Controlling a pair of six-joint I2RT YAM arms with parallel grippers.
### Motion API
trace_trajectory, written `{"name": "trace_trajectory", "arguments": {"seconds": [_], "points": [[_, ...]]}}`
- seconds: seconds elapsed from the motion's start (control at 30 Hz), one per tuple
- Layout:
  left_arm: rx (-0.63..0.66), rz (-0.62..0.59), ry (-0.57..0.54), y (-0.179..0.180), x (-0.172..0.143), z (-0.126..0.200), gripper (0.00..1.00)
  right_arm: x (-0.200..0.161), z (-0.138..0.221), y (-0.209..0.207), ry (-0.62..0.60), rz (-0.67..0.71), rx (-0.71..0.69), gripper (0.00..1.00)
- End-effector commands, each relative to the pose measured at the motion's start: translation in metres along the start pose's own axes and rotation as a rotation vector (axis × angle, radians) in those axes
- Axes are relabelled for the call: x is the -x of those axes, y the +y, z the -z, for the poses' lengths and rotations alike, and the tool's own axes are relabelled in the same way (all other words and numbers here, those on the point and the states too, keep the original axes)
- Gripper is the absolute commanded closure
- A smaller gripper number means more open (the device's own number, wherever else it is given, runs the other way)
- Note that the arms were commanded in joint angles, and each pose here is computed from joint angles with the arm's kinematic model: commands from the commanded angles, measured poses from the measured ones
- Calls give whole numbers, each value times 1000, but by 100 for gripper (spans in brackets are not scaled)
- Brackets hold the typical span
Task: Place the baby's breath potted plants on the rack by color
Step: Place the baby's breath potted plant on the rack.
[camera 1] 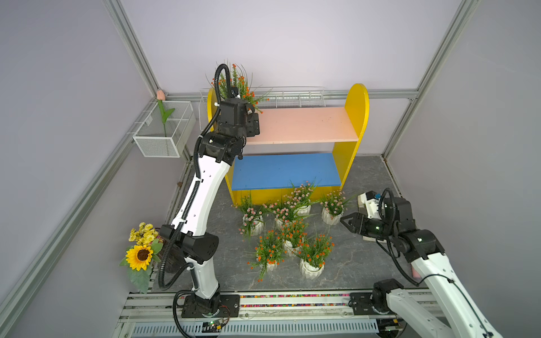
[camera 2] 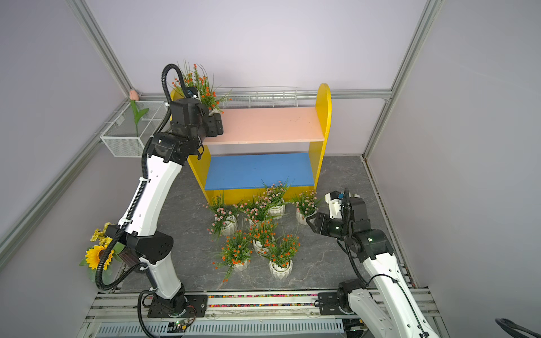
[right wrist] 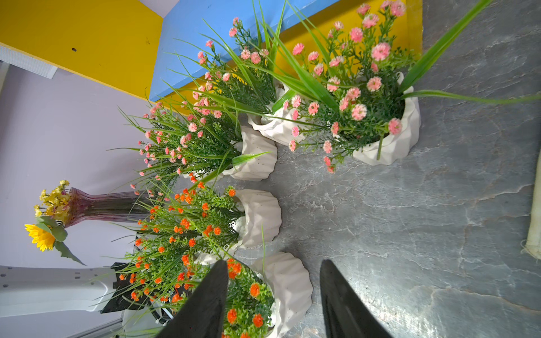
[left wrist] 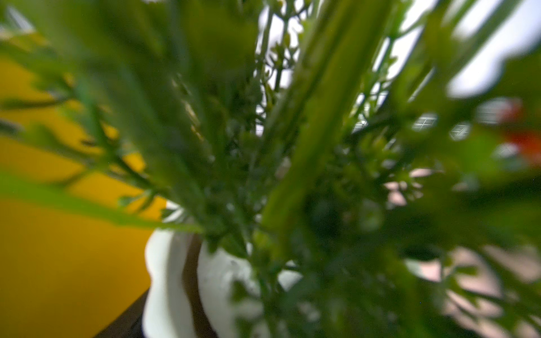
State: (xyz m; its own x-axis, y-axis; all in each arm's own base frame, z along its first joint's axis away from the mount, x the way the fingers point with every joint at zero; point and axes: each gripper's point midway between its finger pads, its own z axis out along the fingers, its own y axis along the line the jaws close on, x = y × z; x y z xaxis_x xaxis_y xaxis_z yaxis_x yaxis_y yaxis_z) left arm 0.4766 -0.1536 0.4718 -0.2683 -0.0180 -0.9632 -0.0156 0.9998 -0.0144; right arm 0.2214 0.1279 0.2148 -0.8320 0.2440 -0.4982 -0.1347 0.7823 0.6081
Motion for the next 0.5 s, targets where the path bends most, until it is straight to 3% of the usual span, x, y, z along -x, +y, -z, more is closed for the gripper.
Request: {"name": "trace_trajectory", "arguments": {"seconds": [0.0, 0.3, 0.47], "points": [[32, 43, -58, 9, 18, 2, 13, -2, -2, -2, -1, 2, 4, 45], [41, 35, -49, 9, 14, -1, 1, -2, -2, -3, -2, 5, 4, 40], [42, 32, -51, 10, 15, -1, 0, -2, -2, -3, -2, 5, 1, 38]]}}
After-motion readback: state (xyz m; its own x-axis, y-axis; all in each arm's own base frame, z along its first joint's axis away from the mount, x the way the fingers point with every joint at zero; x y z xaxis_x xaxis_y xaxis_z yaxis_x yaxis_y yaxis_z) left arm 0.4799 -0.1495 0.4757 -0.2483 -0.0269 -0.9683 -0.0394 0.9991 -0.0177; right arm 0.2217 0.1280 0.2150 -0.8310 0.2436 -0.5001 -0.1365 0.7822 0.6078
